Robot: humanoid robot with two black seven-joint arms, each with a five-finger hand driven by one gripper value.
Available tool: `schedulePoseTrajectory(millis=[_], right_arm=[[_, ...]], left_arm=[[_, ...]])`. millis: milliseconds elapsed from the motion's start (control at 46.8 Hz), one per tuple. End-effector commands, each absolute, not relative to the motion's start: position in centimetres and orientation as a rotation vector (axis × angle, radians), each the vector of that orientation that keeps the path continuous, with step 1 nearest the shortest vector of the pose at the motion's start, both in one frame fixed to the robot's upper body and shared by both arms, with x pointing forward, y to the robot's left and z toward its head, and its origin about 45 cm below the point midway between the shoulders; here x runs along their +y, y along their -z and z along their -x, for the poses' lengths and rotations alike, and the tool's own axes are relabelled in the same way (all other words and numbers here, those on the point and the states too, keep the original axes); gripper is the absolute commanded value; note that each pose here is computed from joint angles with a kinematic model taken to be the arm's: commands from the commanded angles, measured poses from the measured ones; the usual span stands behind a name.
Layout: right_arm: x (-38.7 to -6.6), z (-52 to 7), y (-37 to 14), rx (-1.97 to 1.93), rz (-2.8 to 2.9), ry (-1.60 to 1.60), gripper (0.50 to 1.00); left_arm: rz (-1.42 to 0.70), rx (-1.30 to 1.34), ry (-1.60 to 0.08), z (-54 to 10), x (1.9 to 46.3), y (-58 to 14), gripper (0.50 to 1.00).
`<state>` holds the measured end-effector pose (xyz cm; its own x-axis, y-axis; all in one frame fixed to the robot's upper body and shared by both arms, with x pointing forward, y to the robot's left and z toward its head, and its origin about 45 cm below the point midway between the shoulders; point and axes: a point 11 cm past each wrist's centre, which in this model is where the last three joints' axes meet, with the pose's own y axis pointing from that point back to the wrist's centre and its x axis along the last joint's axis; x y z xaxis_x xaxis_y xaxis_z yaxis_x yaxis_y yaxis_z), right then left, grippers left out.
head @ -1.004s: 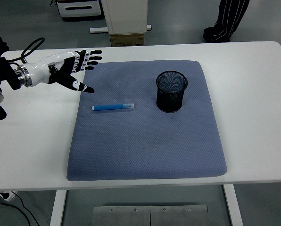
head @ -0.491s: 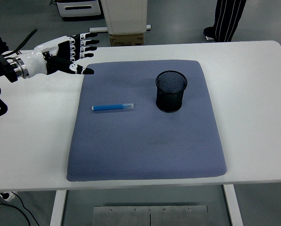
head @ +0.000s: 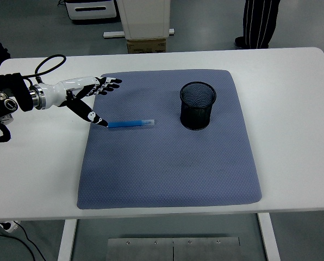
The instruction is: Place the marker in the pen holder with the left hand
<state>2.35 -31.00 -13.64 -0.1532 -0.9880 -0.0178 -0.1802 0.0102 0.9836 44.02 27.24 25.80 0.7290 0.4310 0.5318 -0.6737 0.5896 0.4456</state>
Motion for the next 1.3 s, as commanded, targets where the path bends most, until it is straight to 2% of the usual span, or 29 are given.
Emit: schedulePoseTrajectory(millis=[0,299,769,1282], right_arm=[[-31.0,-2.4,13.6,-1.459,-1.27,1.235,1.0],[-31.0,-2.4,13.6,-1.459,-1.27,1.235,1.0],[-31.0,-2.4,13.6,-1.458,-1.27,1.234,1.0],[-31.0,-2.4,13.6,-1.458,-1.269,1.233,1.0]], left_arm=[[-0.702,-0.44,-0.618,-44.0,26.4,-25.7,1.0],[-0.76,-0.54,-0.499,-44.3,23.2,-24.8,1.0],[-0.805,-0.609,-0.418,-44.9,20.1,-23.5,1.0],[-0.894,-0.684,-0.307,-44.5,19.3,-22.5,1.0]])
